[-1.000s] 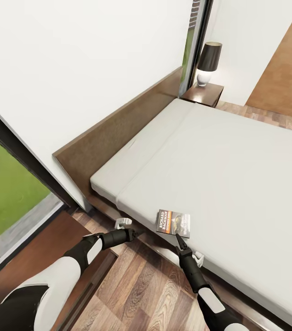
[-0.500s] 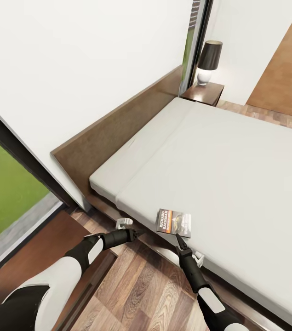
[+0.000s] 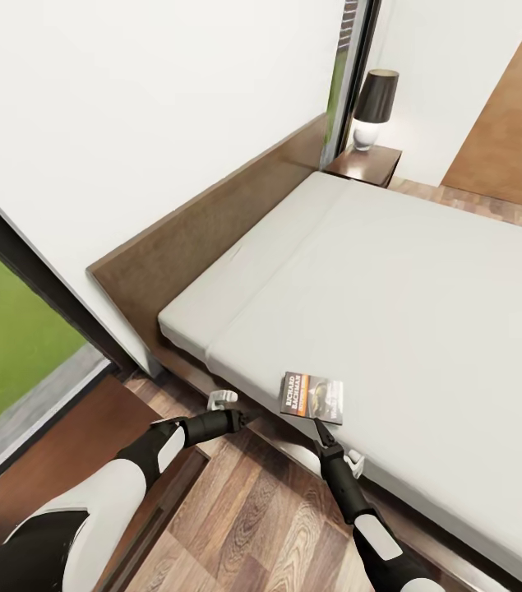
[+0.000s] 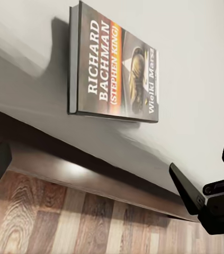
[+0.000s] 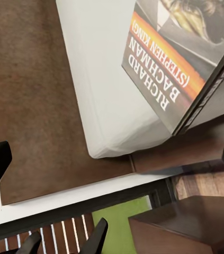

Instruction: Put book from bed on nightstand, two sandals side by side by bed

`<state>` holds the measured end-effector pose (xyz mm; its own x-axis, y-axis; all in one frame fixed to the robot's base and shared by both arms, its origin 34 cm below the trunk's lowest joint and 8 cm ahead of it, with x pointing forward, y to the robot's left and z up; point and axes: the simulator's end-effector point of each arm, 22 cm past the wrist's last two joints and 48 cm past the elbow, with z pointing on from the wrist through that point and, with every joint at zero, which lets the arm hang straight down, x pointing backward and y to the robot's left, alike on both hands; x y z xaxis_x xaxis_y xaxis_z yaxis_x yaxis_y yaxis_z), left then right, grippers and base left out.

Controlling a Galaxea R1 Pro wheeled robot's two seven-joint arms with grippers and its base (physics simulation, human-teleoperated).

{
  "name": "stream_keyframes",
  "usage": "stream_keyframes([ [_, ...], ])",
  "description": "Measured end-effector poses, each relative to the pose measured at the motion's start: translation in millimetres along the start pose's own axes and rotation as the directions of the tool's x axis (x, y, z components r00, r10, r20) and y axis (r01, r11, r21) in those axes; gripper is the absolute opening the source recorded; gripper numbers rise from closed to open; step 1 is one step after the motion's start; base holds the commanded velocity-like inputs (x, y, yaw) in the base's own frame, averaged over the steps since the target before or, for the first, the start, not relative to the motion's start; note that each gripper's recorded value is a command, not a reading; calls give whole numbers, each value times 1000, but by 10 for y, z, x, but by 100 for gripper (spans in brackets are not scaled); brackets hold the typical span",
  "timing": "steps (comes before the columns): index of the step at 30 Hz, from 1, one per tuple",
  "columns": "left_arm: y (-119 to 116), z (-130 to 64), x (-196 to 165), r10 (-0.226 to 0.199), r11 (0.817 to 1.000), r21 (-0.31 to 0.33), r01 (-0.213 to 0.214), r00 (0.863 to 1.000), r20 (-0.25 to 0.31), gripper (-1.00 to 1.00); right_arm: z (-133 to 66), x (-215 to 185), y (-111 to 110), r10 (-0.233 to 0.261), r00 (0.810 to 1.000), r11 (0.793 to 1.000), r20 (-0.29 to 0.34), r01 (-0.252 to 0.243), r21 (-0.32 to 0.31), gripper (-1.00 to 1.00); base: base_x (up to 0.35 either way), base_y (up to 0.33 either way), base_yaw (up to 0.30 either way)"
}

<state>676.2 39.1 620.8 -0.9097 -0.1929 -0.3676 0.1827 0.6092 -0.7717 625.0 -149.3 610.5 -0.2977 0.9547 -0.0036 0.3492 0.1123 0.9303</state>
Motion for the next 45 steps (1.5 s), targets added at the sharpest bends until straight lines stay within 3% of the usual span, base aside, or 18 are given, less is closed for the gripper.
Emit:
stream_keyframes([
  [7, 78, 54, 34, 0, 1000, 0, 0, 1000, 0, 100, 43, -20, -89, -3, 1000, 1000, 8, 3, 0, 100, 0, 0, 0],
  [15, 101, 69, 45, 0, 1000, 0, 0, 1000, 0, 100, 48, -149, -111, -53, 997, 999, 64, 53, 0, 100, 0, 0, 0],
  [25, 102, 69, 45, 0, 1000, 0, 0, 1000, 0, 100, 48, -156, -111, -56, 996, 998, 67, 57, 0, 100, 0, 0, 0],
  [45, 337, 230, 150, 0, 1000, 0, 0, 1000, 0, 100, 167, -152, -390, -58, 996, 998, 66, 58, 0, 100, 0, 0, 0],
])
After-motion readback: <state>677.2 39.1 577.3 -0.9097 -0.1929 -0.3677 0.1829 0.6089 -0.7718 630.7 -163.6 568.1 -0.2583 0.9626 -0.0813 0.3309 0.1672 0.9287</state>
